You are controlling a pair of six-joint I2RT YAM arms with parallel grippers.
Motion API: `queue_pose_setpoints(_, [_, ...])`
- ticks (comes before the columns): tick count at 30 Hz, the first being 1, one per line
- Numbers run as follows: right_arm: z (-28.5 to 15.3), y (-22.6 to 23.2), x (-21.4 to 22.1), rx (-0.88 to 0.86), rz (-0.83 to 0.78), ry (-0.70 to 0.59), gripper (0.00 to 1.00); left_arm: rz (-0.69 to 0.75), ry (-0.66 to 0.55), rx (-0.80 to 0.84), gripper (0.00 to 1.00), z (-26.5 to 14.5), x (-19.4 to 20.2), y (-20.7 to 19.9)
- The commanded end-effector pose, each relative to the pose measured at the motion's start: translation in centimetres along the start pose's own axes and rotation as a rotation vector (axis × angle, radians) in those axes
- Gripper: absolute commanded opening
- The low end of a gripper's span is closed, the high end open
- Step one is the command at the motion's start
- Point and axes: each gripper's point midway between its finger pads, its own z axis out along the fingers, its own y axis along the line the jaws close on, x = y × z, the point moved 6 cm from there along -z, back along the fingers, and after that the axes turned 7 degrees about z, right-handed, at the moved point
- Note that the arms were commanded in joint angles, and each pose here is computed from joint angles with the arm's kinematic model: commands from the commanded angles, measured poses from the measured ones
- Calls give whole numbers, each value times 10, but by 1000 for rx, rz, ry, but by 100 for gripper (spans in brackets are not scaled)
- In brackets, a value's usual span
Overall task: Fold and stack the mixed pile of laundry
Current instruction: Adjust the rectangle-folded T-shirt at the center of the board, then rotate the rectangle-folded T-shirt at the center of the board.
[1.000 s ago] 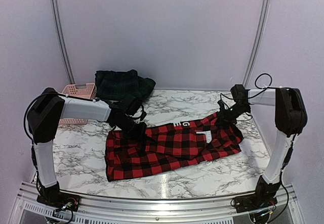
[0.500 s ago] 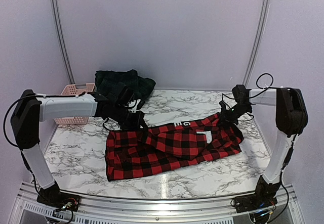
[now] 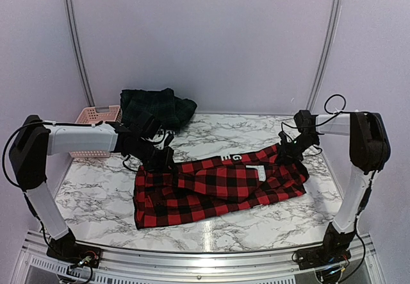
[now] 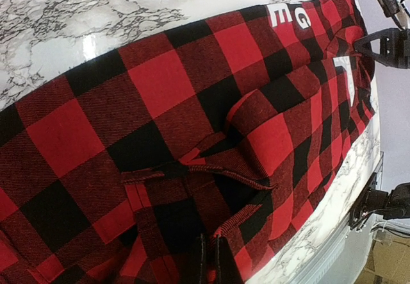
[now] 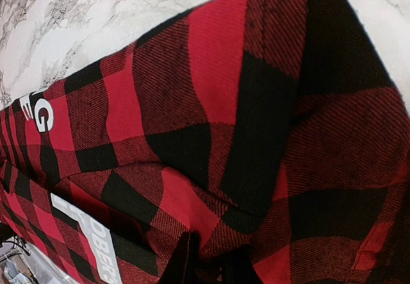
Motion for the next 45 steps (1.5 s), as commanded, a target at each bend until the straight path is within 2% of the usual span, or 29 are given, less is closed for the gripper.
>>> queue_pose_setpoints(1, [-16,2,-7,18,-16,-48,10,-21,2,-4,0,-11,4,5])
queue_pose_setpoints(3, [-18,3,-8,14,-18,-49,5,-33,12,-8,0,-11,7,10])
queue_pose_setpoints(5, [-19,5,-8,5,-19,-47,5,-44,11,-21,0,-11,7,15])
queue_pose_setpoints(9, [-21,8,-12,-1,-24,-54,14,-62,28,-64,0,-5,7,26])
queue_pose_setpoints(16, [-29,13,-17,-8,-32,-69,18,-45,72,-149,0,11,9,41])
queue_pose_setpoints(18, [-37,18,-21,-13,-43,-92,24,-25,80,-154,0,14,8,42])
queue_pose_setpoints(20, [-45,23,-27,-16,-54,-130,33,-5,89,-162,12,15,7,42])
queue_pose_setpoints(22, [-51,25,-36,-14,-53,-165,37,4,94,-162,21,17,5,42])
queue_pose_setpoints(26, [-47,24,-46,-42,-30,-167,37,3,104,-178,36,20,5,45])
queue_pose_setpoints(33, [-52,33,-52,-89,-51,-186,36,58,54,-201,87,4,-3,39])
queue_pose_setpoints(35, [-51,36,-52,-113,-60,-198,36,104,16,-209,97,-4,-11,34])
queue_pose_setpoints(39, [-27,27,-48,-104,-43,-142,35,194,-38,-228,99,-12,-32,26])
queue_pose_setpoints(45, [13,-11,-18,-14,14,-38,34,234,-31,-256,99,8,-50,30])
